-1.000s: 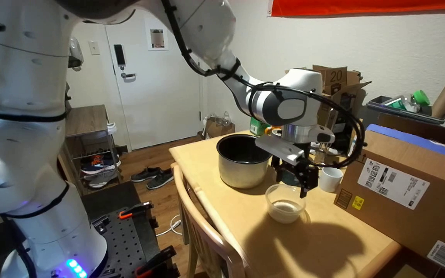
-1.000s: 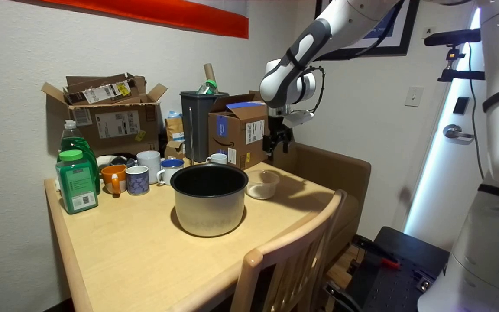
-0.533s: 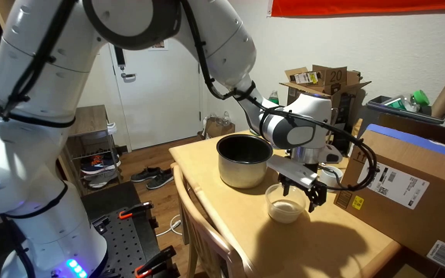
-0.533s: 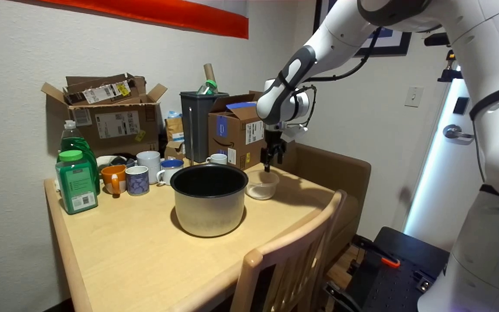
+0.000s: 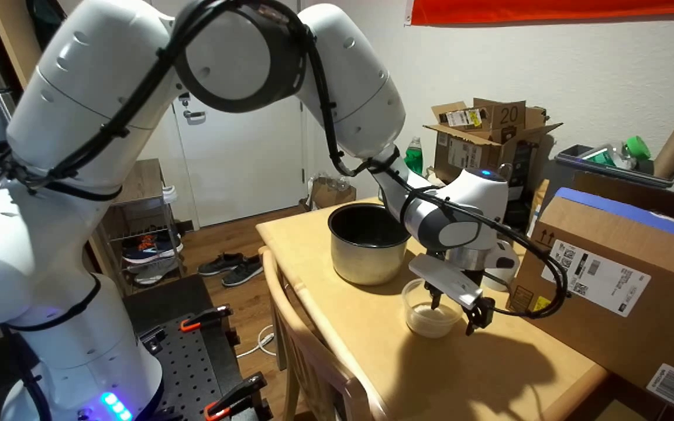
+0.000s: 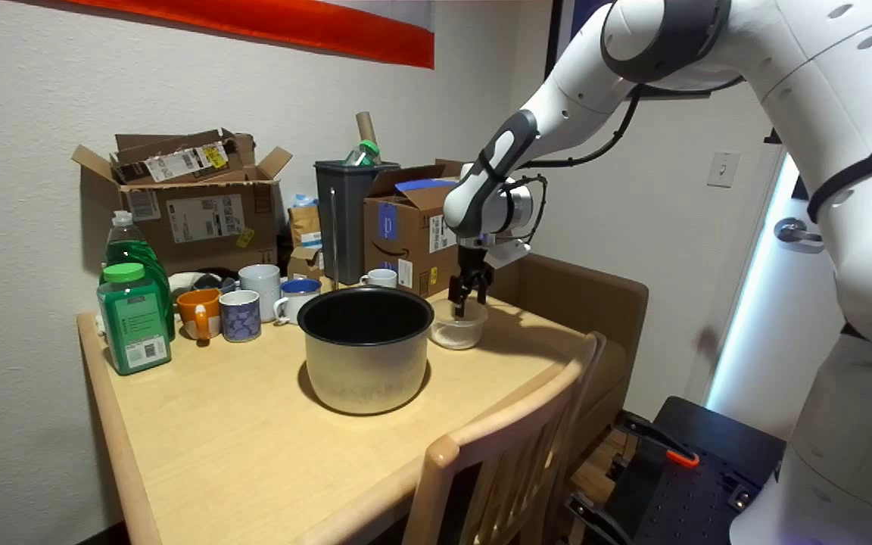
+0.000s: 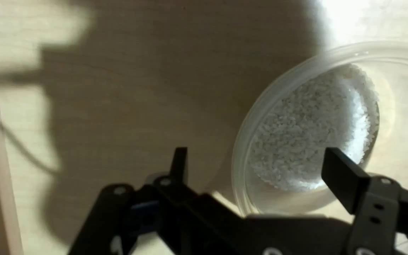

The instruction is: Pick up the bowl and pour its contents into the pot

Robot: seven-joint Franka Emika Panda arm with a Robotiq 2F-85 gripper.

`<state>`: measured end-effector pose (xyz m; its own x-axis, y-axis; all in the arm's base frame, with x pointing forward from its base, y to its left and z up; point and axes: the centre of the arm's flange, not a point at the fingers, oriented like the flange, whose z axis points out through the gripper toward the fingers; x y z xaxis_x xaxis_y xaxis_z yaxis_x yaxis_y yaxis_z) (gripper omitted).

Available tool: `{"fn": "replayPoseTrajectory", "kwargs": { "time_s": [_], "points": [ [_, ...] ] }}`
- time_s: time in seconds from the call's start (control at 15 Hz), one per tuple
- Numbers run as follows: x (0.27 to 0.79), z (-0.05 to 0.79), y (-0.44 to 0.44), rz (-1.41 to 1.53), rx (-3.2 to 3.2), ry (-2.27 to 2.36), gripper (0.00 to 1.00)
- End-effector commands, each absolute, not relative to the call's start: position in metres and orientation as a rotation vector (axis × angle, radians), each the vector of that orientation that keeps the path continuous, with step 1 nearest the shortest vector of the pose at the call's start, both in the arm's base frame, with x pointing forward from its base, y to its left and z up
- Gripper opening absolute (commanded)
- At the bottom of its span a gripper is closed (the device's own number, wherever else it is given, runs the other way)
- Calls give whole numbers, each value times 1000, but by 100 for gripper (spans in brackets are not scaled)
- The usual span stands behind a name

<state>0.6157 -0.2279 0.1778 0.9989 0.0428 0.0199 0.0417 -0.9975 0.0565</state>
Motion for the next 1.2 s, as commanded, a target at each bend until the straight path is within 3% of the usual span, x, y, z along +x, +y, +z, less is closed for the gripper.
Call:
{"fn": "replayPoseTrajectory", "kwargs": {
  "time_s": [0.0,0.53,1.13],
  "points": [
    [622,173,-238,73,3103,71,66],
    [622,175,-240,88,3091,73,3],
    [625,193,-237,61,3064,113,3]
  ]
}}
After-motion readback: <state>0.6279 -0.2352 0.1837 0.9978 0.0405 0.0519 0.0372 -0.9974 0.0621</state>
